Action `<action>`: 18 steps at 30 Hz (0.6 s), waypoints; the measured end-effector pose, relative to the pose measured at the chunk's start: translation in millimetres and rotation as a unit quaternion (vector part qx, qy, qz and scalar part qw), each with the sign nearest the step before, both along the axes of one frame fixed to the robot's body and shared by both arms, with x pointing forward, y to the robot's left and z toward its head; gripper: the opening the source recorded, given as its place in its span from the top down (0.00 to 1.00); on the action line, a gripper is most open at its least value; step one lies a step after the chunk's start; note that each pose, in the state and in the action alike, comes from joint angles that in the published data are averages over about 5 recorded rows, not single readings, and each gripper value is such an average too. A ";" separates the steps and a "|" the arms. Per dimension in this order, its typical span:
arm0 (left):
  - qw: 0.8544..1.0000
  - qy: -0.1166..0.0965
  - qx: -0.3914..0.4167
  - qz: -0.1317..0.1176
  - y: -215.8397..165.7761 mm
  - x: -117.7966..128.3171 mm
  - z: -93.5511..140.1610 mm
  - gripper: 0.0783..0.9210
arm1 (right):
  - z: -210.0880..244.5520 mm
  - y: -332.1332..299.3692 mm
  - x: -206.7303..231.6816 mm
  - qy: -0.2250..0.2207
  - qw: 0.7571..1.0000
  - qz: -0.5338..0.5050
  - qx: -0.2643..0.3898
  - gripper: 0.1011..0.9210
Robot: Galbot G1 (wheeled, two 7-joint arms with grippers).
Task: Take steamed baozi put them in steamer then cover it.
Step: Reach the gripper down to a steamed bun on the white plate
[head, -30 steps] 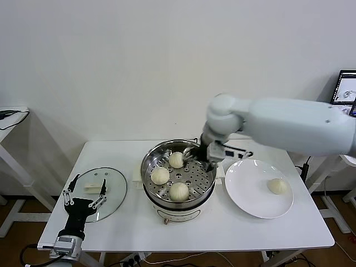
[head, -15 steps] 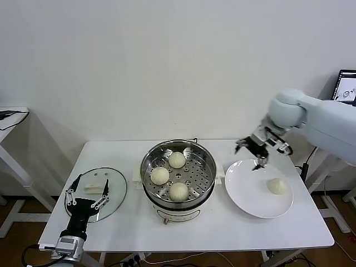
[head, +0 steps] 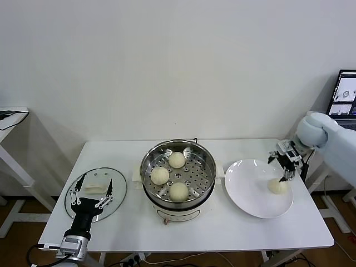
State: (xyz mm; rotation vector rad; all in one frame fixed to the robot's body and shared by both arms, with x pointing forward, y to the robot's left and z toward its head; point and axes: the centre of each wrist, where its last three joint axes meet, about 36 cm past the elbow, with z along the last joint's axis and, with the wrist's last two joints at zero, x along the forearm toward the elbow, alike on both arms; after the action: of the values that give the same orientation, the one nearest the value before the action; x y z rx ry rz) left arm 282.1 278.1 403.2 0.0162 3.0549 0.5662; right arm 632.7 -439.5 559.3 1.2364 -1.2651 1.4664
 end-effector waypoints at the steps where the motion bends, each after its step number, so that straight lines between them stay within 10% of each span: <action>1: 1.000 0.000 0.000 0.000 -0.4 0.3 -0.3 0.12 | -5.0 -4.8 -0.2 0.000 1.000 -0.008 0.001 0.12; 18: 1.000 0.005 0.003 0.000 -0.6 1.0 -4.1 0.12 | -64.6 -35.8 -2.1 -0.002 0.998 -0.067 0.013 0.12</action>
State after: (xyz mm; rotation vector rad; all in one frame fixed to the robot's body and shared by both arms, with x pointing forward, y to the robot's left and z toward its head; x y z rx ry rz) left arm 283.1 277.4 399.1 0.0184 3.0626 0.5764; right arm 630.6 -475.4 494.7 1.1424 -1.3475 1.3603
